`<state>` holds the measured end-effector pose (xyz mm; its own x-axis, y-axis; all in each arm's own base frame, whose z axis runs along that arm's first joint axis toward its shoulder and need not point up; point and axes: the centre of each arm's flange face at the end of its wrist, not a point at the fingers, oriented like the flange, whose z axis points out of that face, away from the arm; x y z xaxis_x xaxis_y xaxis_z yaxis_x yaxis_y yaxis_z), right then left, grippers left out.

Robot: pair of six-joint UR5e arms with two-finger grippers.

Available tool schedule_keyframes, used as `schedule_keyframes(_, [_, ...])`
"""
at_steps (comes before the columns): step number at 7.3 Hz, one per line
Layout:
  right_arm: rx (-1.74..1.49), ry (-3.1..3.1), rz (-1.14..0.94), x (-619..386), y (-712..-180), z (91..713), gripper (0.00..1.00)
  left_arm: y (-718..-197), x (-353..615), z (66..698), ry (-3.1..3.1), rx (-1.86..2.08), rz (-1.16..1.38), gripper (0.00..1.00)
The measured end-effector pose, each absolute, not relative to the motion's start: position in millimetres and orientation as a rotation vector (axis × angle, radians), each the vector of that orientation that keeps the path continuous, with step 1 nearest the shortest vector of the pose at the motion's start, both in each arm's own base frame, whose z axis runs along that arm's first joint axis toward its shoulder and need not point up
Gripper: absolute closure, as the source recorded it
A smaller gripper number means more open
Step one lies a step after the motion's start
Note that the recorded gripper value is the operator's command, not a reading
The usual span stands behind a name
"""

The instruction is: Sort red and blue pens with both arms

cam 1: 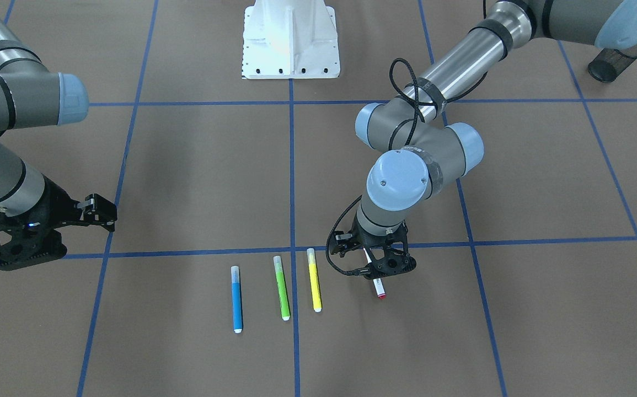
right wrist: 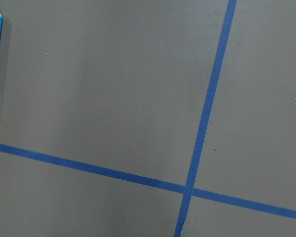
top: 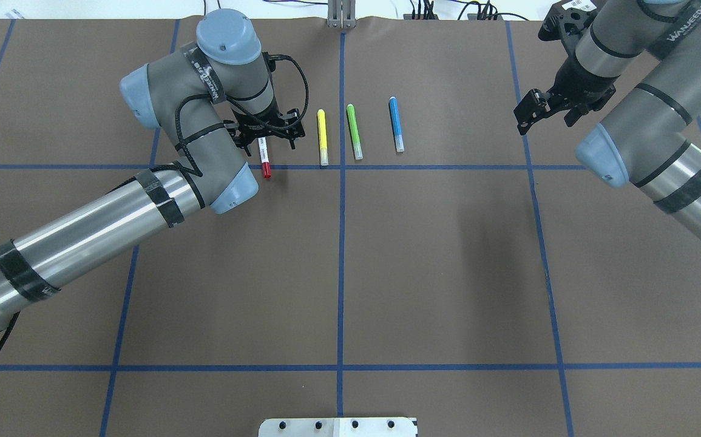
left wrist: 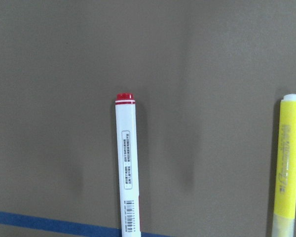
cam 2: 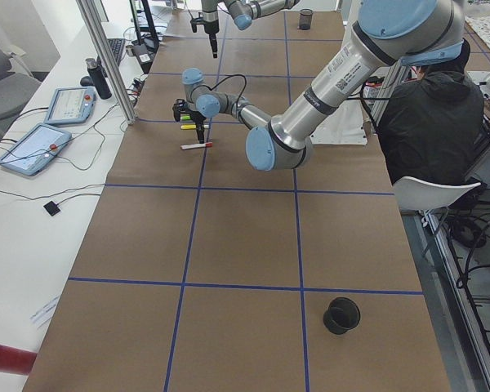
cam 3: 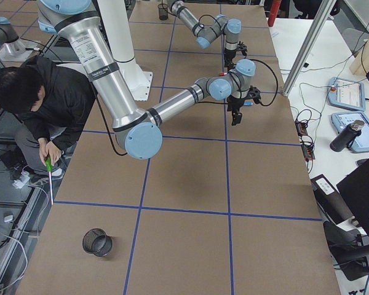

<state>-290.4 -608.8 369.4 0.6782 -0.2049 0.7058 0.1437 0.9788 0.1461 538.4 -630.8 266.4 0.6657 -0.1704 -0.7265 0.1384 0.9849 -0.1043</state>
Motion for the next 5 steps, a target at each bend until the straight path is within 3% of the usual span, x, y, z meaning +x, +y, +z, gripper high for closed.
schedule_keyframes(3, [0.072, -0.809, -0.192, -289, -608, 371, 0.0, -633, 547, 282, 0.804, -0.04, -0.178, 0.34])
schedule_keyframes(5, [0.069, -0.809, -0.189, -289, -608, 372, 0.0, -630, 555, 289, 0.804, -0.036, -0.171, 0.53])
